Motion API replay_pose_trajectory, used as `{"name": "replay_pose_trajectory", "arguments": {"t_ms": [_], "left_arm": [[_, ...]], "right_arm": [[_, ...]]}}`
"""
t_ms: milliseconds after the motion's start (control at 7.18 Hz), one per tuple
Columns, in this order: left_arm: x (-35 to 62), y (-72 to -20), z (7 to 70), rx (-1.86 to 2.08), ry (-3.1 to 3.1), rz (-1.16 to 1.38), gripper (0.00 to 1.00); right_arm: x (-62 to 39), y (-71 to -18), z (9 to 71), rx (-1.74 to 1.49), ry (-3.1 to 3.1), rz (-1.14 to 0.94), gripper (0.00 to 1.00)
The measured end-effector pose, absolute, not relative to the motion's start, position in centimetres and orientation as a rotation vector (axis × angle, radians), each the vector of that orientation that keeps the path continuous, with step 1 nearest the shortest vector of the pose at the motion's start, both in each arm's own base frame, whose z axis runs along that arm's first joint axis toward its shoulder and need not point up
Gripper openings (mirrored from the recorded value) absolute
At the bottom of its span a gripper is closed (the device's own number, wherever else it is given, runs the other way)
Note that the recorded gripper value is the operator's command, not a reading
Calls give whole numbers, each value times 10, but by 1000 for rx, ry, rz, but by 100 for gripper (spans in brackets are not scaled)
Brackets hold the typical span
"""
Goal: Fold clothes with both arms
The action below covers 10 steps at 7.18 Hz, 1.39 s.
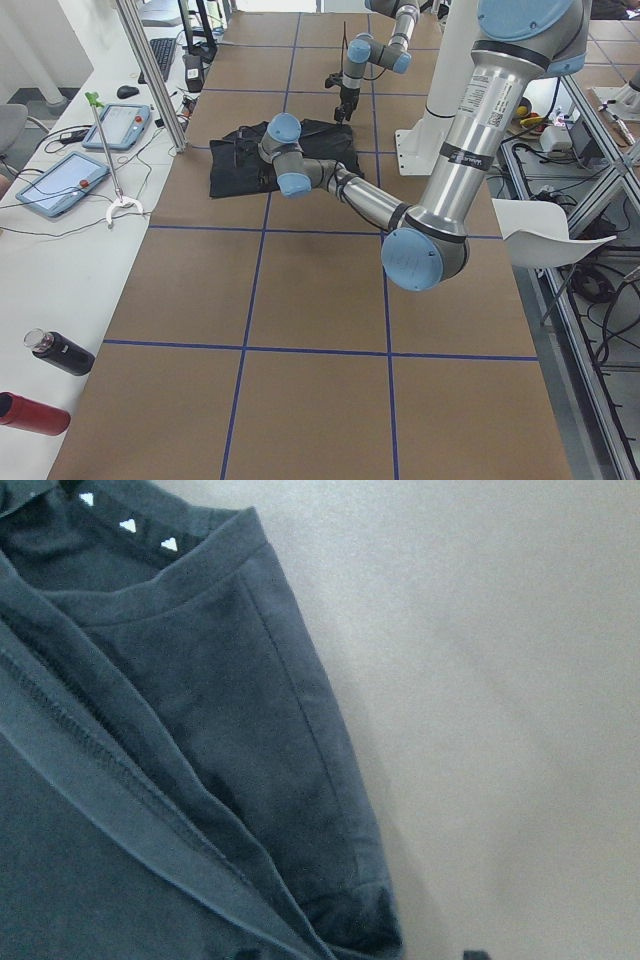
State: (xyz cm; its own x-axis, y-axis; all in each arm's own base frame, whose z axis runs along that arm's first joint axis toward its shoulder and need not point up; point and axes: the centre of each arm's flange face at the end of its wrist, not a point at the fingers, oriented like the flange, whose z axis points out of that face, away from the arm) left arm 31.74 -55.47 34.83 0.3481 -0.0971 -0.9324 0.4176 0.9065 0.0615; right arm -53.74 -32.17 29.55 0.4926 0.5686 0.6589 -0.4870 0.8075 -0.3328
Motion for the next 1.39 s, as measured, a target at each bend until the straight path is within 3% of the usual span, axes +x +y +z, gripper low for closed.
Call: {"name": "replay_pose_trajectory", "arguments": {"t_ms": [1394], "left_arm": [[321,-551,345,307,1180,-338,98]], "right_arm": [[-543,-332,298,-128,-851,723,74]]}}
